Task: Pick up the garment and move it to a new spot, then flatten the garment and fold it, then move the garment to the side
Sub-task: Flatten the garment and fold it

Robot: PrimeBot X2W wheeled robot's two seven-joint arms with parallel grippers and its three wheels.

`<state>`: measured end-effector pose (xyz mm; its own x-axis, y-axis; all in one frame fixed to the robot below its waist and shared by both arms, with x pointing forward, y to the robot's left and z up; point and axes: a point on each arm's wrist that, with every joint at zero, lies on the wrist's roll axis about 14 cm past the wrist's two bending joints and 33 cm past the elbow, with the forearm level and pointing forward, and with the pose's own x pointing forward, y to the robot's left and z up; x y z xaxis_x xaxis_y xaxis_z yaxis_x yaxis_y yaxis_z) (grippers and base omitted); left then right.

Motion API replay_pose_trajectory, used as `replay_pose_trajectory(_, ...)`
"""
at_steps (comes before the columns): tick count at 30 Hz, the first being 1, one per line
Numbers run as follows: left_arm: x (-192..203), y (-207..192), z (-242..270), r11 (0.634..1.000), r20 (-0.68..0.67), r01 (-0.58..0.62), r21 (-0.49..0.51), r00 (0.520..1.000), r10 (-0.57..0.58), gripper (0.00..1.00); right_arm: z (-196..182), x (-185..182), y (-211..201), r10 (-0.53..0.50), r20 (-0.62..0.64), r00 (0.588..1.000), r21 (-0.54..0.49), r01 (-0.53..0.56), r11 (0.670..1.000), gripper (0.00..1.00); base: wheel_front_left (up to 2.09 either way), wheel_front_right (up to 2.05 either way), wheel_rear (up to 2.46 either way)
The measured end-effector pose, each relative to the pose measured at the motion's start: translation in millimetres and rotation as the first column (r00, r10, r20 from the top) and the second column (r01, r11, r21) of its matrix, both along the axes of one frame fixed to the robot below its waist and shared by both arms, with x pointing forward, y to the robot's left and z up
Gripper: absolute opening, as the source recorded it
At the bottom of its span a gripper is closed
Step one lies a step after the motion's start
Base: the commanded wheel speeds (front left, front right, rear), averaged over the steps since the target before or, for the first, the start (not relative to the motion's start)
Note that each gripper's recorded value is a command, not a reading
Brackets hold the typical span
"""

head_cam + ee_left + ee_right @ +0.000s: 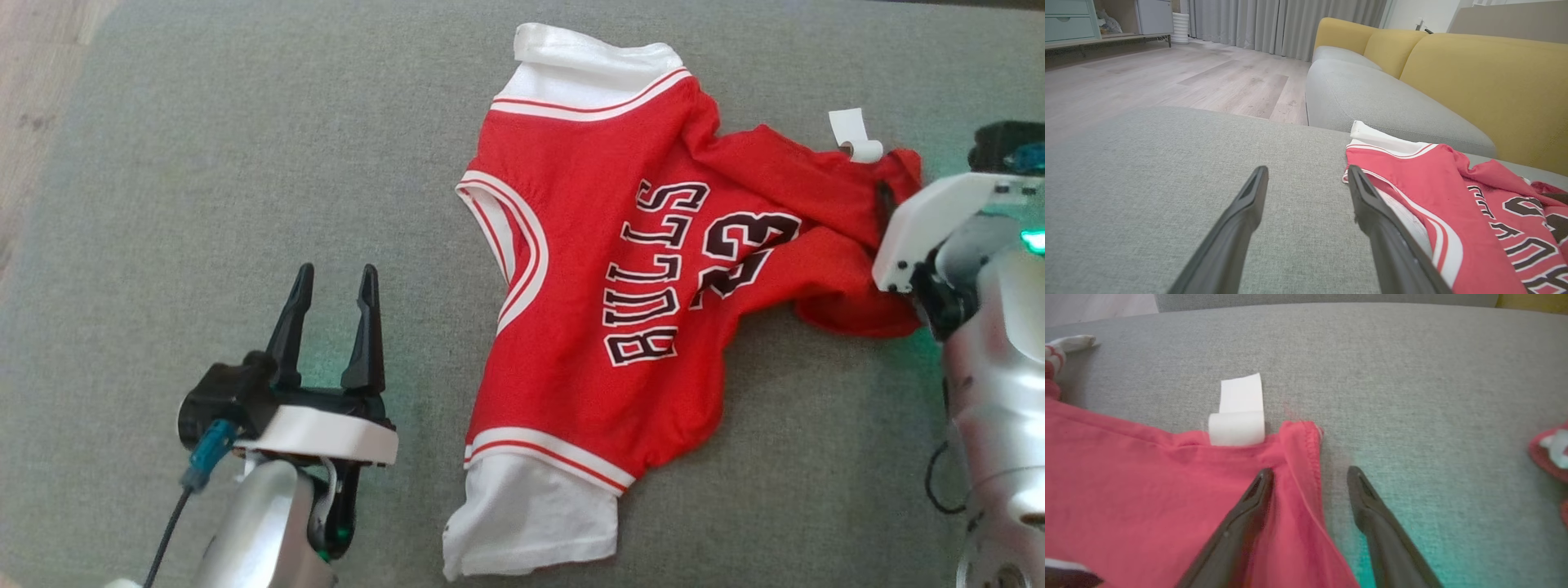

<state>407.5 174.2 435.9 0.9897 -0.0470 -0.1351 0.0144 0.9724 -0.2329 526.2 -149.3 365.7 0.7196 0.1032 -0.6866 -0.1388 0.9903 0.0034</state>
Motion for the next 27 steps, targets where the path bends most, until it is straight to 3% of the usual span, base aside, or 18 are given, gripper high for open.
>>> replay_pose_trajectory(1,0,1,0,1.0,-0.001,-0.002,0.002,1.0,0.002,1.0,0,2,3,0.008,-0.001,1.0,0.003,-0.008,1.0,0.0,0.0,0.0,0.0)
replay_pose_trajectory(6,2,3,1,1.0,0.004,-0.01,-0.003,1.0,0.01,1.0,11,7,12,0.029,0.063,0.998,0.04,-0.031,0.999,0.0,0.0,0.0,0.0)
replay_pose_trajectory(12,5,-5,11,1.0,0.036,0.015,-0.007,0.999,-0.014,1.0,67,24,6,0.053,0.327,0.944,0.039,-0.069,0.997,0.0,0.0,0.0,0.0)
replay_pose_trajectory(15,6,-10,21,1.0,0.063,0.029,-0.011,0.998,-0.028,1.0,107,30,0,0.069,0.468,0.881,0.024,-0.091,0.996,0.0,0.0,0.0,0.0)
replay_pose_trajectory(20,2,-19,36,0.999,0.104,0.05,-0.018,0.993,-0.047,1.0,184,24,-4,0.13,0.679,0.723,-0.037,-0.143,0.989,0.0,0.0,0.0,0.0)
replay_pose_trajectory(27,-19,-25,39,0.998,0.111,0.062,-0.03,0.992,-0.058,1.0,253,-17,9,0.24,0.809,0.537,-0.141,-0.219,0.965,0.0,0.0,0.0,0.0)
